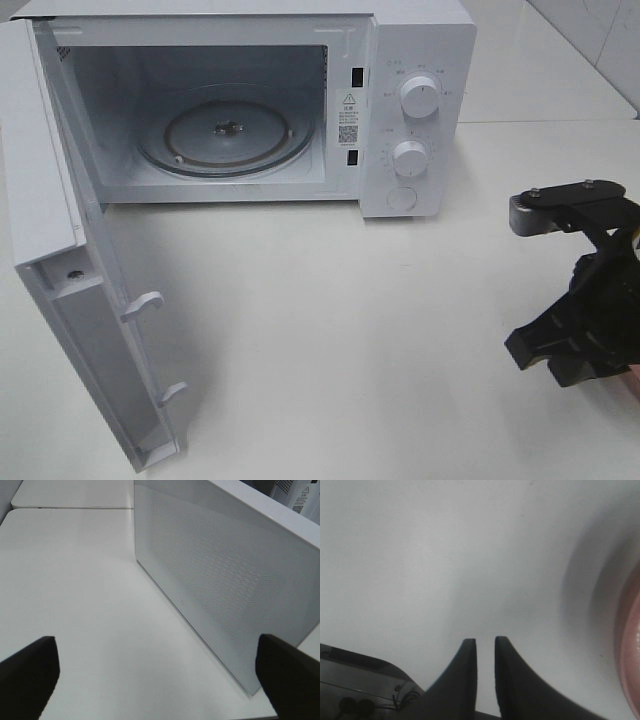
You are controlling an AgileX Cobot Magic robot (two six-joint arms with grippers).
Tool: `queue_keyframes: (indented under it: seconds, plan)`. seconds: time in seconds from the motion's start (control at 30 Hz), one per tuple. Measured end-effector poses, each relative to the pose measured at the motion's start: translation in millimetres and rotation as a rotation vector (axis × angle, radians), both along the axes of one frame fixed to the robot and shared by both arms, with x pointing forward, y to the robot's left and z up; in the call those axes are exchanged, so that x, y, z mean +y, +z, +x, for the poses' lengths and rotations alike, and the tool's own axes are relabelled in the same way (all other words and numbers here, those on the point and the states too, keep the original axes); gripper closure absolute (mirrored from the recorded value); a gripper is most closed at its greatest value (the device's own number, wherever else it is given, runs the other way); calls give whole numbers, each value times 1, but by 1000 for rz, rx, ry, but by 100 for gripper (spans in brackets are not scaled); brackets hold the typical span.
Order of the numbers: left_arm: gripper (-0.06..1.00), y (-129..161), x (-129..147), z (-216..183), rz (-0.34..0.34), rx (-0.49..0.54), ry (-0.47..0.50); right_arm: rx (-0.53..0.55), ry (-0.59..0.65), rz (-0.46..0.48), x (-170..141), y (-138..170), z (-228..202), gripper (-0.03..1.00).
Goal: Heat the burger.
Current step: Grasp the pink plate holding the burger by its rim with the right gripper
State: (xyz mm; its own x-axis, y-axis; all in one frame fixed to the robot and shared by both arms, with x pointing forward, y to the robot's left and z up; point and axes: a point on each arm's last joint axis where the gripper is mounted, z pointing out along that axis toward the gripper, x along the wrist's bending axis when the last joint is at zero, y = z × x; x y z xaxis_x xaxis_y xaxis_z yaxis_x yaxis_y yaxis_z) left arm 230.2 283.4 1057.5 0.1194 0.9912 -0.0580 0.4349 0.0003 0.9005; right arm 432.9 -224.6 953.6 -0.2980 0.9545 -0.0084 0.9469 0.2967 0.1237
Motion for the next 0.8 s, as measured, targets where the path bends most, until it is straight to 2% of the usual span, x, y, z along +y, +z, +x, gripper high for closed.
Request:
queue_keyframes:
  seconds: [0.1, 0.17, 0.2, 0.27, 0.3, 0.33, 0.37, 0.4, 0.43, 0.47, 0.5, 0.63, 0.8]
  plan:
    - [-4, 0, 0, 0, 0, 0, 0, 11, -11, -39, -10, 2, 3, 81]
    - [-4, 0, 0, 0, 0, 0, 0, -5, -26, -50, -15, 6, 7, 74]
    - [-4, 0, 0, 0, 0, 0, 0, -5, -26, -50, -15, 6, 7, 74]
    - [-4, 0, 0, 0, 0, 0, 0, -26, -30, -51, -17, 10, 9, 58]
    - [-4, 0, 0, 0, 0, 0, 0, -26, -30, -51, -17, 10, 9, 58]
    - [-4, 0, 0, 0, 0, 0, 0, -43, -20, -60, -18, 14, 10, 41]
    - [-4, 0, 0, 0, 0, 0, 0, -43, -20, -60, -18, 14, 10, 41]
    - [-4, 0, 0, 0, 0, 0, 0, -49, -16, -65, -19, 15, 11, 26]
    - [-4, 0, 0, 0, 0, 0, 0, -47, -13, -69, -19, 15, 10, 17]
    - [-4, 0, 0, 0, 0, 0, 0, -47, -13, -69, -19, 15, 10, 17]
    - [-4, 0, 0, 0, 0, 0, 0, -47, -2, -82, -20, 15, 10, 7]
    - [-4, 0, 0, 0, 0, 0, 0, -57, 21, -113, -23, 15, 11, -1]
    - [-4, 0, 0, 0, 0, 0, 0, -59, -6, -127, -31, 15, 14, -1]
